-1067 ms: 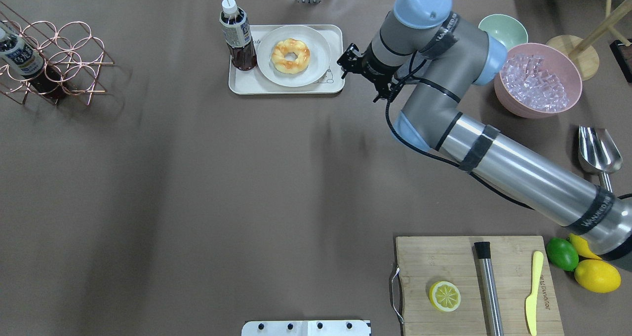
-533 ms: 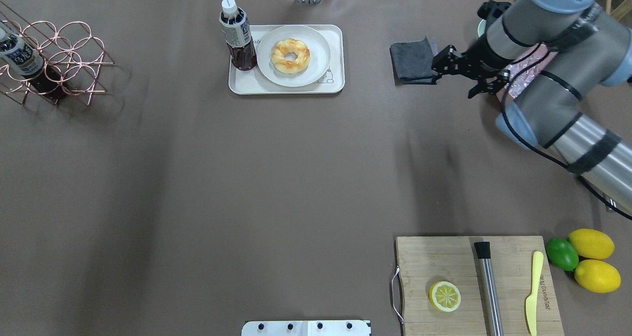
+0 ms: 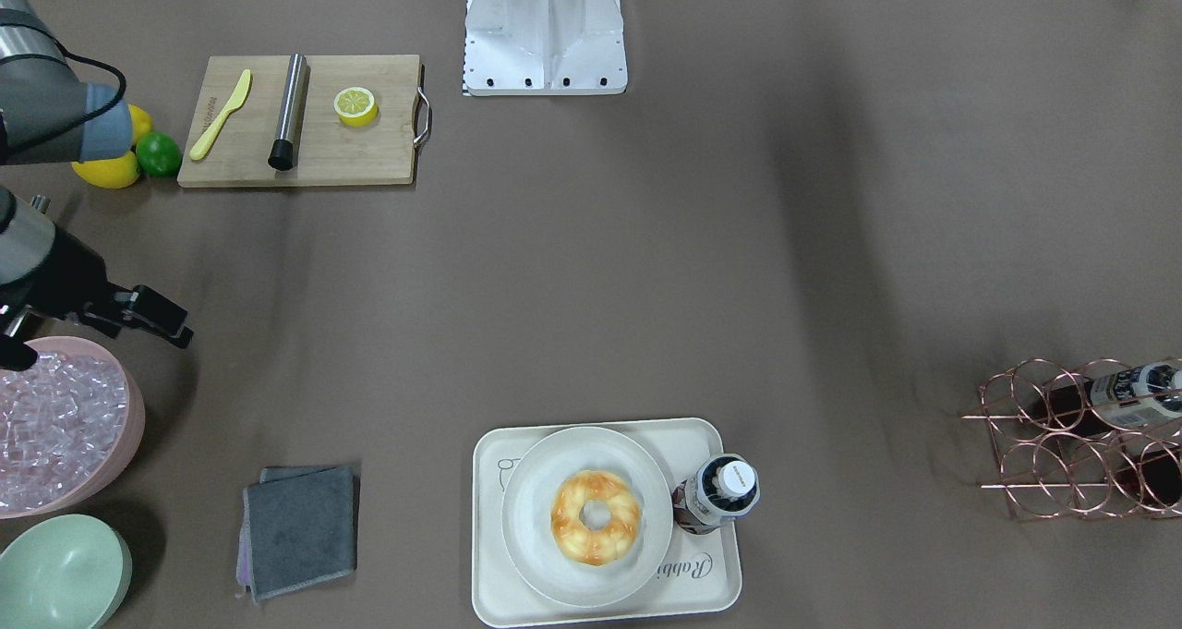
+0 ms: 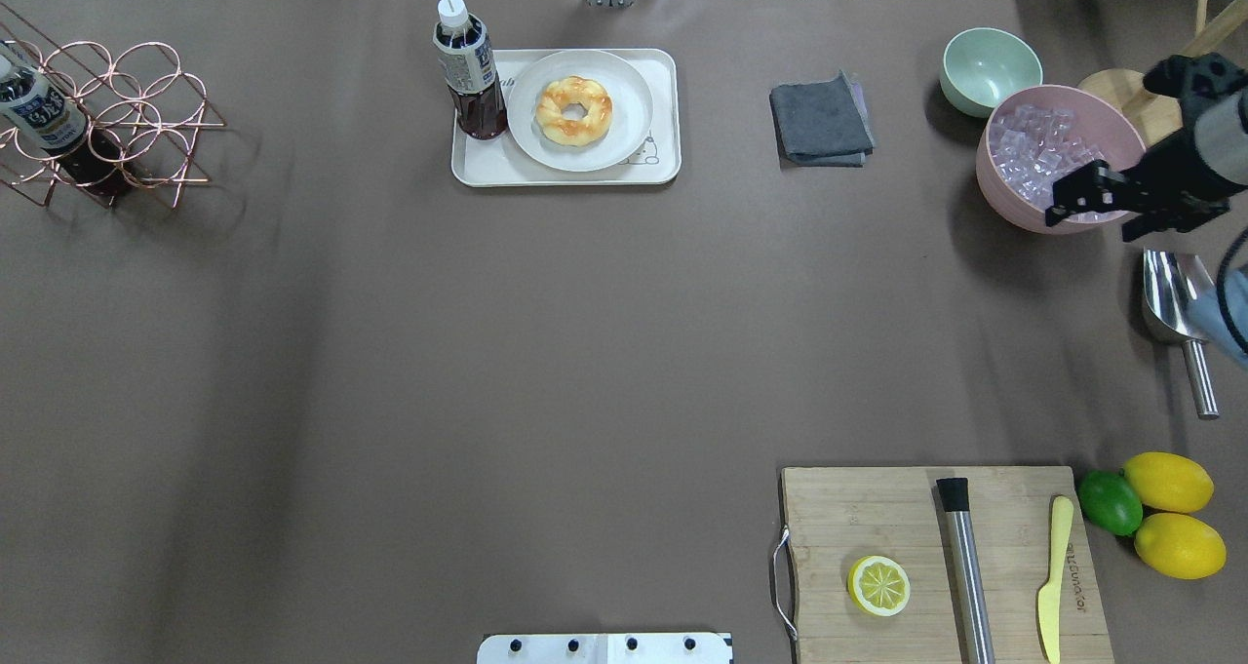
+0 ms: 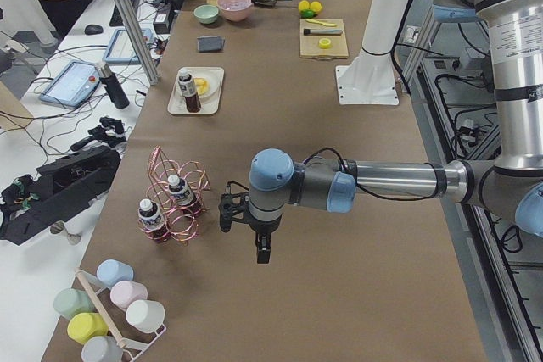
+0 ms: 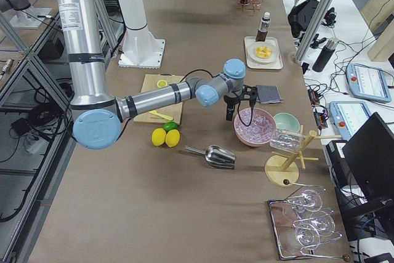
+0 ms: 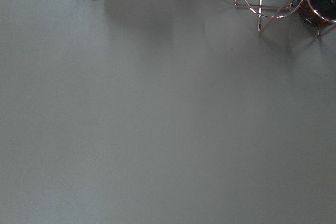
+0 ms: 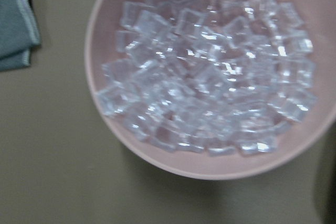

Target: Place donut on tray

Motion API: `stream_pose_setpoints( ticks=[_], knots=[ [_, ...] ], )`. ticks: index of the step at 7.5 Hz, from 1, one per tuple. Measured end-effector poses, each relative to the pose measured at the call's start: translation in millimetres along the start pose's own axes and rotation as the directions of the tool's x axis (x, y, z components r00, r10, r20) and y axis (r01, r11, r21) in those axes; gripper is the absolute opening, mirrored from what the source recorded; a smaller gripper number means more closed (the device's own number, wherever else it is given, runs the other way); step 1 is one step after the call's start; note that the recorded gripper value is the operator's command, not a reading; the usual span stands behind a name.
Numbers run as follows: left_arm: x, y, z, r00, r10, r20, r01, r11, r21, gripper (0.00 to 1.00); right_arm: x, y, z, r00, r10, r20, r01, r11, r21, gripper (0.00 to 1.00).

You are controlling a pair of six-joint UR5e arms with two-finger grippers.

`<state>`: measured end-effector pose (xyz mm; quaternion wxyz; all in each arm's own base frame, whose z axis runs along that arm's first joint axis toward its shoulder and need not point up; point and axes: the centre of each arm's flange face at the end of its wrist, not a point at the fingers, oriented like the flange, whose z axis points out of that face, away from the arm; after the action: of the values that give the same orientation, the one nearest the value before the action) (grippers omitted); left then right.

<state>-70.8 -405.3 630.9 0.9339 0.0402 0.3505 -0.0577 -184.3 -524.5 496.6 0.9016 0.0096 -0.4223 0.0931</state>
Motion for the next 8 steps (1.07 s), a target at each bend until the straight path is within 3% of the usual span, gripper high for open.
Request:
stream_pose_setpoints(
  ticks=[2,4,8],
  knots=[
    [1.7,0.1,4.0,1.0,0.005,0.0,-0.005,1.0,-0.009,0.98,94.5,26.1,-17.4,0.995,-0.081,-0.063,0.08,0.997,-0.013,1.0],
    [5.7,0.0,7.9,1.0,0.015,0.001,-0.015,1.0,-0.018,0.98,173.6,54.7,-24.6,0.983,-0.162,-0.086,0.157,0.986,-0.062,1.0],
    [16.0,-2.1,2.8,0.999,0.039,-0.004,-0.039,0.999,-0.006,0.98,248.6,60.9,-50.1,0.959,-0.255,-0.123,0.237,0.96,-0.146,1.0]
  ],
)
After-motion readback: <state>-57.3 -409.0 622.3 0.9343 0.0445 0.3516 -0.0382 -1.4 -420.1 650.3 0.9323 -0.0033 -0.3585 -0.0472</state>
